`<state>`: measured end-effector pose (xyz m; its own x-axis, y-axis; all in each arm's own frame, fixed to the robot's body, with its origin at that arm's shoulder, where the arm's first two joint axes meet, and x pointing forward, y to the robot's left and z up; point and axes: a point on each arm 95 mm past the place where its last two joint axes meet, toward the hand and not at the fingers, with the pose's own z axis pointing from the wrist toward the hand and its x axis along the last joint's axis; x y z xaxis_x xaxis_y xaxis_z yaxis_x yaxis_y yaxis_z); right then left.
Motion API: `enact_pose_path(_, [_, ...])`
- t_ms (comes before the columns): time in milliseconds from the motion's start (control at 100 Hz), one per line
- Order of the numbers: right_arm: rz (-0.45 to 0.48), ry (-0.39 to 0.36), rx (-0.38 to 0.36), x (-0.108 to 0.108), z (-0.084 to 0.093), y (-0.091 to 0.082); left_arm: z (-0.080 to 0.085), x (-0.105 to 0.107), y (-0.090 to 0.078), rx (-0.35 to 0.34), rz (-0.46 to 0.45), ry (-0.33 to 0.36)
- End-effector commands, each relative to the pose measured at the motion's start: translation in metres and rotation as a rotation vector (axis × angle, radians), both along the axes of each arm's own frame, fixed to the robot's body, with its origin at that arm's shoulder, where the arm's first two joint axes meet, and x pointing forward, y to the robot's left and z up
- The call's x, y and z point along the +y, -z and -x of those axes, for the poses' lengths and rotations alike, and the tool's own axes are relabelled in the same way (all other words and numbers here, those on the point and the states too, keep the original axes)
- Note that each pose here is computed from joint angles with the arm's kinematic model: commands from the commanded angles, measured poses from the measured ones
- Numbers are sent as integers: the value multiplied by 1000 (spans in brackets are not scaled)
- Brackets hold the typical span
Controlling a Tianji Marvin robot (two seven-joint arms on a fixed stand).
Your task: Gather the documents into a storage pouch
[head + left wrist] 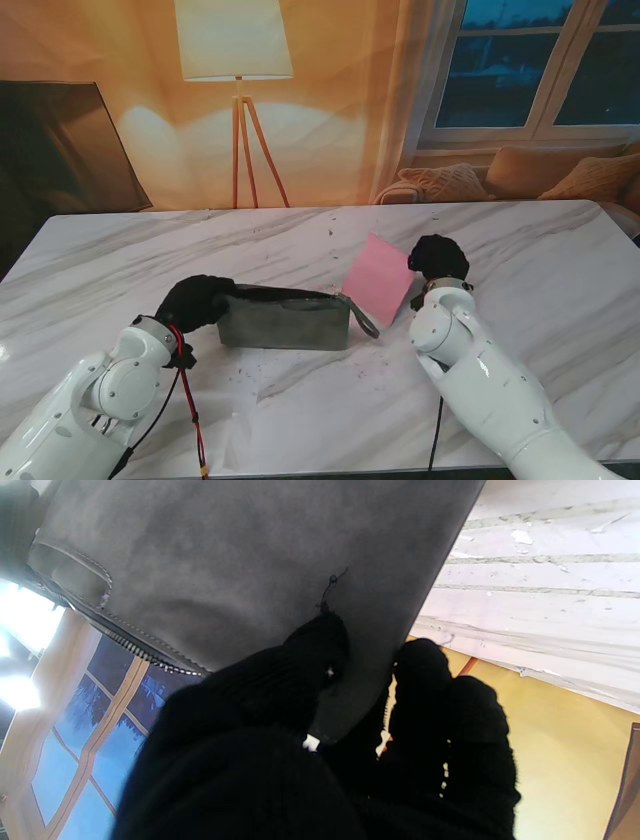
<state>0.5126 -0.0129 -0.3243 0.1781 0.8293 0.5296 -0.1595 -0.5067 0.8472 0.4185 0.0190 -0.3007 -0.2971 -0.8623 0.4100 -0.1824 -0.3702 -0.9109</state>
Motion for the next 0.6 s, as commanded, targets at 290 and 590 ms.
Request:
enact_pose_path(290, [29, -75, -103, -9, 10, -33, 1, -1, -1, 6, 8, 6])
enact_pose_path(590, [92, -178, -227, -19, 24, -68, 0, -3, -3, 7, 34, 14])
